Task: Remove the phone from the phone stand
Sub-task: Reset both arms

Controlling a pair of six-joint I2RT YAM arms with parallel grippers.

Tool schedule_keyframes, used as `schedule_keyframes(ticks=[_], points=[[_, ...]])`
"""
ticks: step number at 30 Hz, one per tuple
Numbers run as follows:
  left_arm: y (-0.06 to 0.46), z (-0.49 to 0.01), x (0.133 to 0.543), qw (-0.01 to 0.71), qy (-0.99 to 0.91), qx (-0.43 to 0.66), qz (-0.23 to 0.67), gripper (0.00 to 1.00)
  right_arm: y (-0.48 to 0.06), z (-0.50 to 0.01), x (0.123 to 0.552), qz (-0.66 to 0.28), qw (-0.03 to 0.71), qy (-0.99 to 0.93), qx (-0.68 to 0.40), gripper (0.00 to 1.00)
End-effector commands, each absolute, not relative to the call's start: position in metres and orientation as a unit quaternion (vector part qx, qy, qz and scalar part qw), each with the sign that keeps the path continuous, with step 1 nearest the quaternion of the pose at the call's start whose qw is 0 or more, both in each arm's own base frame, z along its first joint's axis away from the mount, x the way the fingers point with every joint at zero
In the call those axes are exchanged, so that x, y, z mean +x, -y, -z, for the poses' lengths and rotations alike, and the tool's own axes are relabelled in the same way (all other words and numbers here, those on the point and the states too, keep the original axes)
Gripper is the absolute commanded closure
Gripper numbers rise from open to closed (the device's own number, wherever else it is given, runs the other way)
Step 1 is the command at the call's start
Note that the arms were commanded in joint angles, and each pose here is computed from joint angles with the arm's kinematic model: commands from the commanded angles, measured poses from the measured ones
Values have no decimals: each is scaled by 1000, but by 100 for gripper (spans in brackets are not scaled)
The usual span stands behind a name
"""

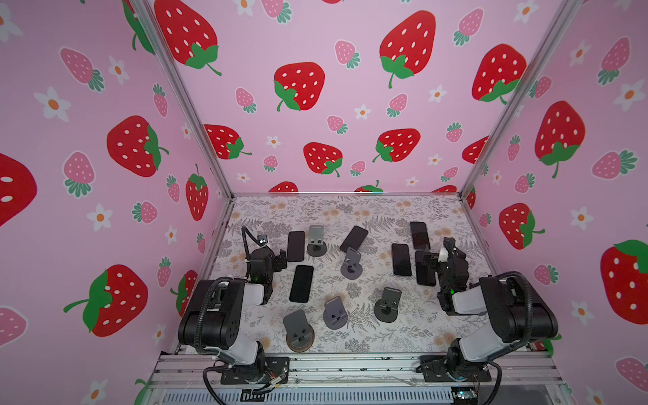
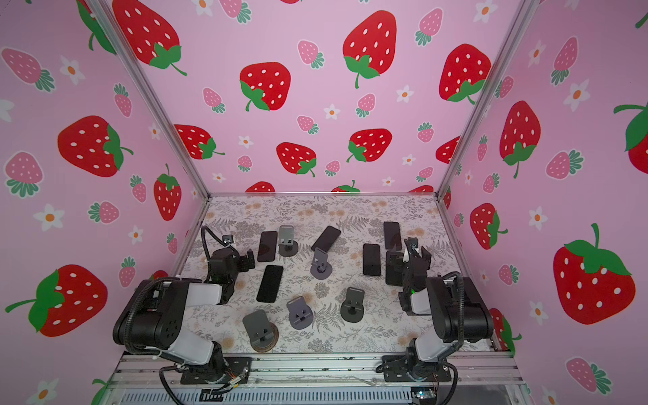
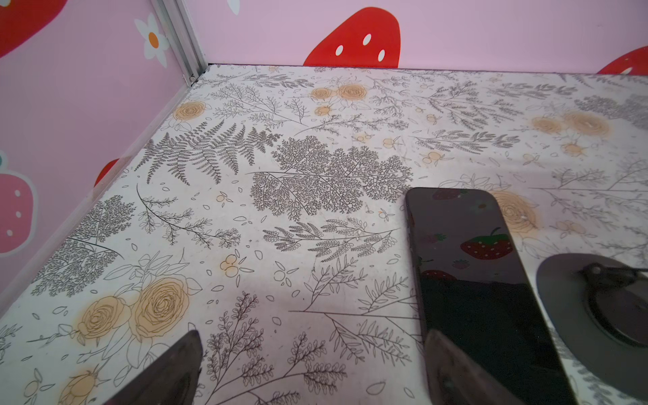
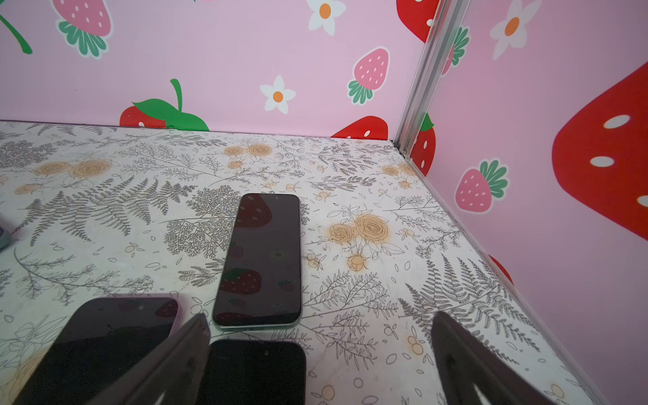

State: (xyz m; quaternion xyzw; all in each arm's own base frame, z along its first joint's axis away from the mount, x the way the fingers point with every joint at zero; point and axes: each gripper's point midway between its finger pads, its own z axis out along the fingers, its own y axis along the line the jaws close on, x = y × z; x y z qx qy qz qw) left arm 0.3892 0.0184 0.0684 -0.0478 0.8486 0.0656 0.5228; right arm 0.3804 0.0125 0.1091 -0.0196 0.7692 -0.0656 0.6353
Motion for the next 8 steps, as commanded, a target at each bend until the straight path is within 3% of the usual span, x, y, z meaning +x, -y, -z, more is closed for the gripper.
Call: schedule_keyframes(ticks=[1, 8], points=[[-18, -88, 400, 547, -833, -52, -60, 1, -12, -119, 384, 67, 648, -758, -17, 0], [-18, -88, 400, 547, -833, -51, -59, 1, -19, -121, 383, 61, 651, -756, -34, 0]])
